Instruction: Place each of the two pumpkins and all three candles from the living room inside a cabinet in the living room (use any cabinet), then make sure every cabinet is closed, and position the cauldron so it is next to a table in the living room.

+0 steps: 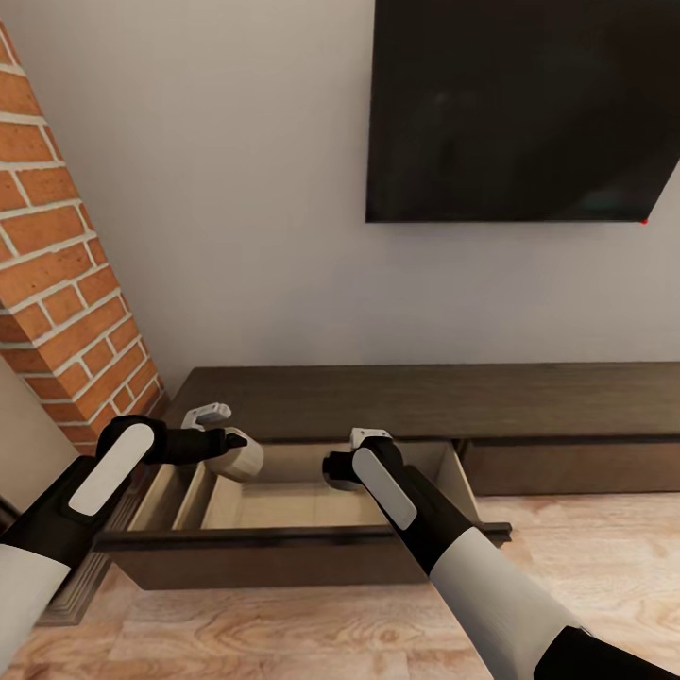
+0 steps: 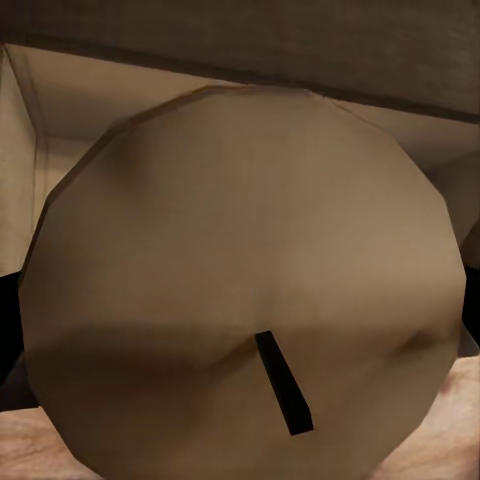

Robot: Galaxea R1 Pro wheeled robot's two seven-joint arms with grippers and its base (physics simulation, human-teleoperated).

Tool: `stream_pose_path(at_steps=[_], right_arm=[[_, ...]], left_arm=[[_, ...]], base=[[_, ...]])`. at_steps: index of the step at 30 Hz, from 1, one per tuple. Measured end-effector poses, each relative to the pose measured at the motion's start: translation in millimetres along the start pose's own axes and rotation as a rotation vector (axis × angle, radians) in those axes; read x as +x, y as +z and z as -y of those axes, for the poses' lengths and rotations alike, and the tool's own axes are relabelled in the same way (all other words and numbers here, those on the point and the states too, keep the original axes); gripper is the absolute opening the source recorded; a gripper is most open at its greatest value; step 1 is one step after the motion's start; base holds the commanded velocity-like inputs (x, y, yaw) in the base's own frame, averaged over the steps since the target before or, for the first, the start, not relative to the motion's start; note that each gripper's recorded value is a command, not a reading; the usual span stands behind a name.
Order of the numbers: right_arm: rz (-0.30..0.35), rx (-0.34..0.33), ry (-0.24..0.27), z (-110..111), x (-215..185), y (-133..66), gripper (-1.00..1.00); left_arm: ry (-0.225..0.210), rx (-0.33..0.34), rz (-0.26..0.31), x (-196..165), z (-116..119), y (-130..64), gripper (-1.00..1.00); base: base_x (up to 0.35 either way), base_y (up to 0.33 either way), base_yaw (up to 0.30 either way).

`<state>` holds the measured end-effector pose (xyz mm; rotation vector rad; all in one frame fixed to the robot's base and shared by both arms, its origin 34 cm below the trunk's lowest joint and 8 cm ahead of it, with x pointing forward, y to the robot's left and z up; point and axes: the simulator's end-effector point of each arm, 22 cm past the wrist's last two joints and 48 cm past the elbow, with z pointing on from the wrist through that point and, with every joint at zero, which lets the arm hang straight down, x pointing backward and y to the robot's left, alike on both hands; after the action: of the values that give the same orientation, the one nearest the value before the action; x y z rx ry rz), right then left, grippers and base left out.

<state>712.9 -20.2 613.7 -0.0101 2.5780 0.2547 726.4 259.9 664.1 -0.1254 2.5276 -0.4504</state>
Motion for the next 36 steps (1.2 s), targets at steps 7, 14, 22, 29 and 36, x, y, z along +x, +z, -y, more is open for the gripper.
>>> stream_pose_path(at_steps=[7, 14, 22, 29, 36], right_arm=[[0.0, 0.0, -0.002, -0.6, 0.3, -0.3, -1.0], [0.0, 0.002, -0.005, -0.1, 0.5, 0.3, -1.0], [-0.001, 0.001, -0.004, 1.6, 7.8, 8.1, -1.0], [-0.003, 0.0, -0.007, 3.6, 18.4, 19.0, -1.0], [-0.02, 0.049, -0.01, 18.3, 32.4, 31.9, -1.0]], left_arm=[[-0.002, 0.0, -0.002, 0.7, -0.3, 0.3, -1.0], [0.0, 0.002, 0.0, 0.2, 0.5, 0.2, -1.0], [0.002, 0.004, 0.003, 5.9, -1.9, 6.4, -1.0], [-0.001, 0.002, 0.002, 16.3, -8.2, 16.7, -1.0], [-0.001, -0.004, 0.0, 27.5, -14.9, 27.7, -1.0]], base=[[0.199, 0.018, 0.0], [0.1, 0.002, 0.0], [0.011, 0.0, 0.0], [0.001, 0.0, 0.0], [0.0, 0.0, 0.0]])
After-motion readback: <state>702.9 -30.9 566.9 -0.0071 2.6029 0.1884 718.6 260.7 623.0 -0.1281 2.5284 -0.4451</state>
